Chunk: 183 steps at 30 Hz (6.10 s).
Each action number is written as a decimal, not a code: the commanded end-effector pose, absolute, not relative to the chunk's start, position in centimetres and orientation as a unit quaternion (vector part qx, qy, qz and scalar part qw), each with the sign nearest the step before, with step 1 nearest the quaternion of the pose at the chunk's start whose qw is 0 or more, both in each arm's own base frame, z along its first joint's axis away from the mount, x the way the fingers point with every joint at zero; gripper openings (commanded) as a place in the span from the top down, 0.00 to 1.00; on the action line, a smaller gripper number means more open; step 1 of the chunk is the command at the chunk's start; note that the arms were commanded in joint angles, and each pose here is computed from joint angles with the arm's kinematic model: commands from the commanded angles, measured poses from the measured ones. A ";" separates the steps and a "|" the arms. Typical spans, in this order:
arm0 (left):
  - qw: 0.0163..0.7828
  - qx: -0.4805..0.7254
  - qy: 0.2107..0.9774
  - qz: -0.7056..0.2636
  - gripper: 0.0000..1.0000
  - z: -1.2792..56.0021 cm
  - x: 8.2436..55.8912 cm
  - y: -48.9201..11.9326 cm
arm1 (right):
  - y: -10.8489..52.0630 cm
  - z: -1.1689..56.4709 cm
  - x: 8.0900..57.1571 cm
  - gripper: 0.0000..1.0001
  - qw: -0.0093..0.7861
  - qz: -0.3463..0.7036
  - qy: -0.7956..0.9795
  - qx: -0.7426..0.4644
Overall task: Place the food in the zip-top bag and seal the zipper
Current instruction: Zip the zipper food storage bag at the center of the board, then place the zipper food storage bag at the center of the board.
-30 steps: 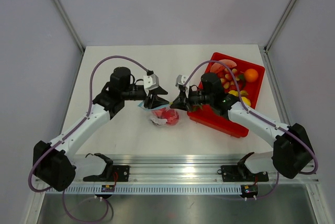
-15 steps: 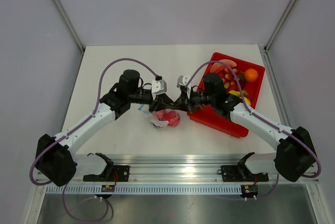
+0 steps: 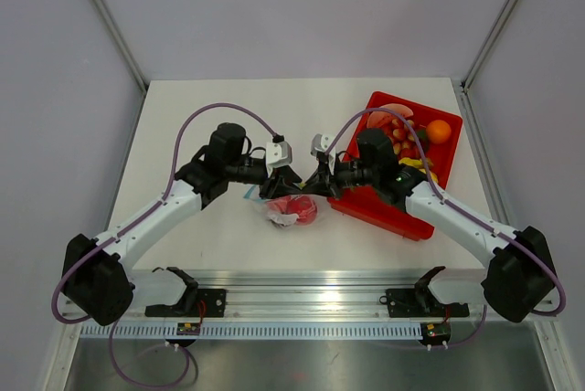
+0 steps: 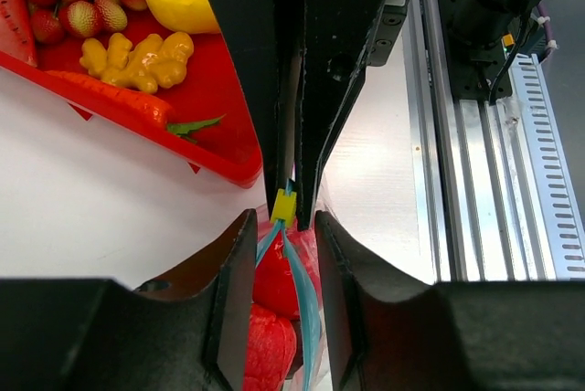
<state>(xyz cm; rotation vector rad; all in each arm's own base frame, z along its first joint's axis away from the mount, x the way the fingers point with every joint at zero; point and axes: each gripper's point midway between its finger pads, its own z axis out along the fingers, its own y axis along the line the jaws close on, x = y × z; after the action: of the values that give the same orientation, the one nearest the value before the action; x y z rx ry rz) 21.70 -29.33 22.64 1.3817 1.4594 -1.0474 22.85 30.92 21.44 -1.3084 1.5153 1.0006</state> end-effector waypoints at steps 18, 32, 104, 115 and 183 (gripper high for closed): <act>0.427 0.553 0.566 -0.437 1.00 24.0 21.2 -29.2 | 29.3 23.2 23.0 0.74 0.476 0.356 0.600 -0.536; 0.434 0.547 0.566 -0.438 1.00 24.0 21.6 -29.3 | 30.1 22.3 22.3 0.66 0.447 0.390 0.596 -0.541; 0.359 0.525 0.598 -0.488 1.00 23.0 21.2 -30.3 | 29.5 25.5 26.3 1.00 0.572 0.356 0.608 -0.420; 0.348 0.515 0.625 -0.471 1.00 21.2 21.5 -29.1 | 26.5 25.9 28.9 1.00 0.625 0.286 0.640 -0.343; 0.569 -0.036 0.798 -0.196 0.01 32.2 32.4 -6.7 | 12.0 23.9 39.5 0.01 0.445 -0.029 0.892 0.077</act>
<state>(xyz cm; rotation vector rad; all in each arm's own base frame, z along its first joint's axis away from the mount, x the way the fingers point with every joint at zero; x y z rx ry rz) 34.88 -7.32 31.06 0.0628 1.8708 -0.4439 42.70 19.08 21.90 -0.0946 2.2238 0.2279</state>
